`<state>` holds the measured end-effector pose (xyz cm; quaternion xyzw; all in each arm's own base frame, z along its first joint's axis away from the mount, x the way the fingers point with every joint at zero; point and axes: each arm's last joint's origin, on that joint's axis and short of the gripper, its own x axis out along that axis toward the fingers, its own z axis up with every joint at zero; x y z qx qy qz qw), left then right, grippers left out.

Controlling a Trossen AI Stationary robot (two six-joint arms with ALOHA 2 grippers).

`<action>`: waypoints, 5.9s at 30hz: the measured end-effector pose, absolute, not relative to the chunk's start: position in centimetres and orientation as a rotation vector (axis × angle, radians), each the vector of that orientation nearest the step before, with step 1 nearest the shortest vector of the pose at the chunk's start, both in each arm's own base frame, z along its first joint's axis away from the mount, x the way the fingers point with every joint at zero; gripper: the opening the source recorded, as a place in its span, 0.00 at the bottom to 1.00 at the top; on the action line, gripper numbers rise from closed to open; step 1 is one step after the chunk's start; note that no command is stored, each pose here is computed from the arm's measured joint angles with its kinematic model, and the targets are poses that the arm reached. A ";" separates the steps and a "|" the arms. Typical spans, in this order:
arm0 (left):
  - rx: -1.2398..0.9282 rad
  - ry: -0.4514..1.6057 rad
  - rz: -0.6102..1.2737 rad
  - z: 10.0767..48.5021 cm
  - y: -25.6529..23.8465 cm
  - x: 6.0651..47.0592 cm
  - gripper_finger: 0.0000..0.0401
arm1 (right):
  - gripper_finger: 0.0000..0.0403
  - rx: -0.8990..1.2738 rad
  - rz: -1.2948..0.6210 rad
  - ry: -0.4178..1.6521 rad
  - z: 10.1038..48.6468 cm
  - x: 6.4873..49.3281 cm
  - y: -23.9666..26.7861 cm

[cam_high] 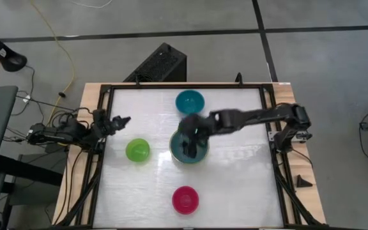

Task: Nest bowls inside each other
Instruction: Stack the blue bowl on the blue transparent bowl, then stack the green transparent bowl on the blue bowl

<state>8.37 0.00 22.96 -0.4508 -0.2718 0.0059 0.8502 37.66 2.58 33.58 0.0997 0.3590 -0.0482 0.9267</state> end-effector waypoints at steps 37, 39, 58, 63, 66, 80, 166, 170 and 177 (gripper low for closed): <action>-1.123 -0.028 0.065 18.3 -1.4 9.8 0.47 | 0.70 -0.130 0.059 1.043 22.5 32.5 -17.4; -1.124 -0.016 0.066 18.5 -1.4 9.9 0.47 | 0.70 -0.108 0.059 1.071 21.3 32.6 -17.9; -0.946 0.641 0.069 25.0 -3.0 12.6 0.47 | 0.08 0.125 0.067 0.924 19.8 34.7 -19.3; -0.843 0.789 0.064 24.8 -4.1 14.9 0.47 | 0.08 0.288 0.151 0.717 24.0 33.8 -18.8; -0.785 0.831 0.086 24.4 -4.7 16.1 0.47 | 0.08 0.299 0.234 0.588 27.5 33.1 -17.6; -0.680 0.902 0.159 22.6 -6.1 17.4 0.47 | 0.08 0.133 0.335 0.616 31.8 34.5 -3.5; -0.329 1.317 0.312 15.5 -7.2 19.4 0.47 | 0.51 0.236 -0.390 0.545 49.5 23.0 1.9; -0.305 1.354 0.289 14.2 -6.9 20.4 0.41 | 0.51 0.253 -0.431 0.532 49.8 21.3 3.1; -0.407 1.142 0.117 15.9 -7.0 22.4 0.03 | 0.51 0.229 -0.501 0.564 49.0 20.3 5.2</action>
